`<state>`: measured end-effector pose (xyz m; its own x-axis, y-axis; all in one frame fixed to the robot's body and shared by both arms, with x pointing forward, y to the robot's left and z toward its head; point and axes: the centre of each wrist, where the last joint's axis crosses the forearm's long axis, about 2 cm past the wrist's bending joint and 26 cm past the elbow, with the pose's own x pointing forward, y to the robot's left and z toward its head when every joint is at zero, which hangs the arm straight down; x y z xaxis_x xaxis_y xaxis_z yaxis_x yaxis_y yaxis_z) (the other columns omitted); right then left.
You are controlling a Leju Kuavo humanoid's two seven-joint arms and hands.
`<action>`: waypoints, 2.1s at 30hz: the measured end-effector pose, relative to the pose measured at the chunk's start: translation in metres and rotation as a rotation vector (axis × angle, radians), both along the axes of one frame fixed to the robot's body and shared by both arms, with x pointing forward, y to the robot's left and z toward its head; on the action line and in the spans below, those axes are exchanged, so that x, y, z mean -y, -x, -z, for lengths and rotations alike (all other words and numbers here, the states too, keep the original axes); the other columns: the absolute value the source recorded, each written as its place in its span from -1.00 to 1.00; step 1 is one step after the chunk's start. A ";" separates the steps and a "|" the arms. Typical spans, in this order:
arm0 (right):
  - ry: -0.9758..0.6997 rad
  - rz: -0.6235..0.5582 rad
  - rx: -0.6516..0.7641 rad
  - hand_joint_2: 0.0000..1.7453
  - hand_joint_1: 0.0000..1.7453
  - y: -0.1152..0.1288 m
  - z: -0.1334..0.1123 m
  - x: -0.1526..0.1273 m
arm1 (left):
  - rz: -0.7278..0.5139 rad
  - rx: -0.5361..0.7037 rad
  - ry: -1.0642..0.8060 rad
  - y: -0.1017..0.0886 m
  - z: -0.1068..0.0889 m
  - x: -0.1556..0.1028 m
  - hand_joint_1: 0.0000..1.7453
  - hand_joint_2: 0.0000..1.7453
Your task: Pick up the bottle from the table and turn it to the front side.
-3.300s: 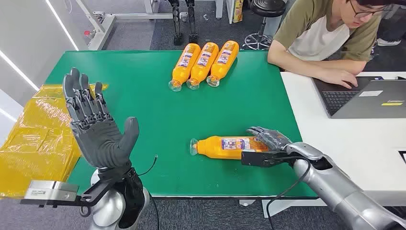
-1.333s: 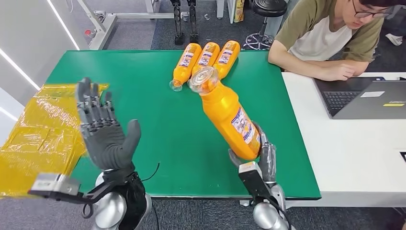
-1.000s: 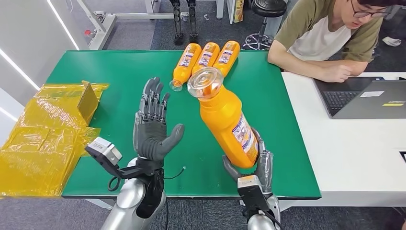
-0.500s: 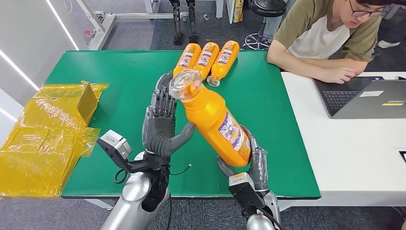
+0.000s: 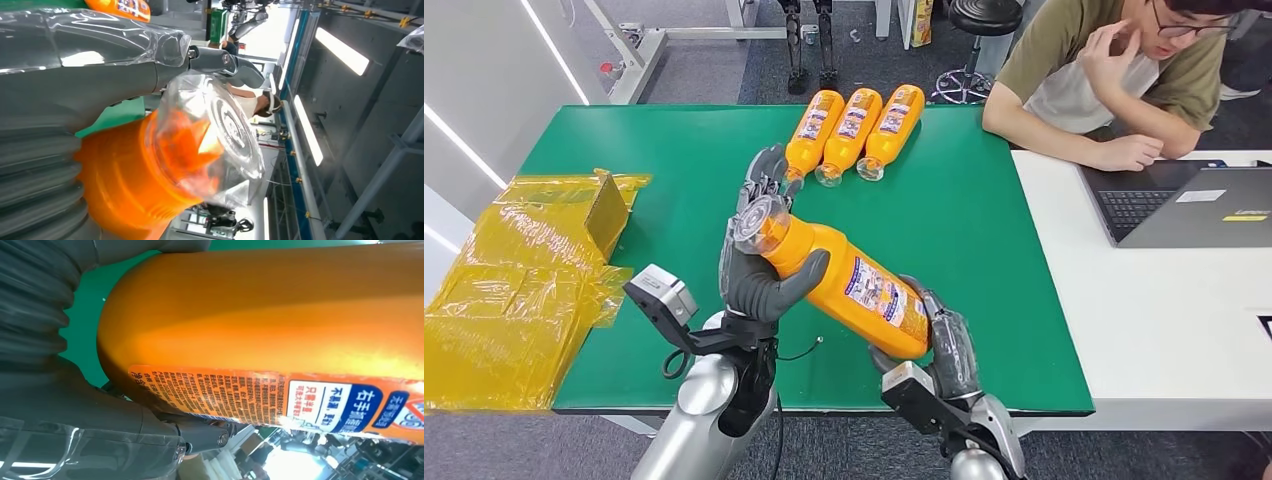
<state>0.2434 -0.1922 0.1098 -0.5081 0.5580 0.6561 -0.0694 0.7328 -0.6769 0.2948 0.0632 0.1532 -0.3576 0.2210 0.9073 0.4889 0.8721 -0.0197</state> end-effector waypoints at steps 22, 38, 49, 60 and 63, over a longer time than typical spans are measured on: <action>0.007 0.013 0.029 1.00 1.00 0.001 0.000 0.006 | 0.032 0.008 -0.009 -0.001 -0.002 0.001 1.00 1.00; -0.061 0.054 0.110 1.00 -1.00 0.005 -0.002 -0.002 | 0.009 0.010 0.003 -0.004 -0.006 0.004 1.00 1.00; -0.169 0.070 0.141 1.00 -1.00 0.007 -0.006 -0.015 | -0.181 0.014 -0.052 -0.004 0.003 -0.001 1.00 1.00; -0.219 0.070 0.136 1.00 -1.00 0.013 -0.007 -0.024 | -0.538 0.183 -0.372 0.000 0.014 -0.019 1.00 1.00; -0.236 0.068 0.132 1.00 -1.00 0.018 -0.008 -0.026 | -0.699 0.365 -0.721 0.004 0.019 -0.043 1.00 1.00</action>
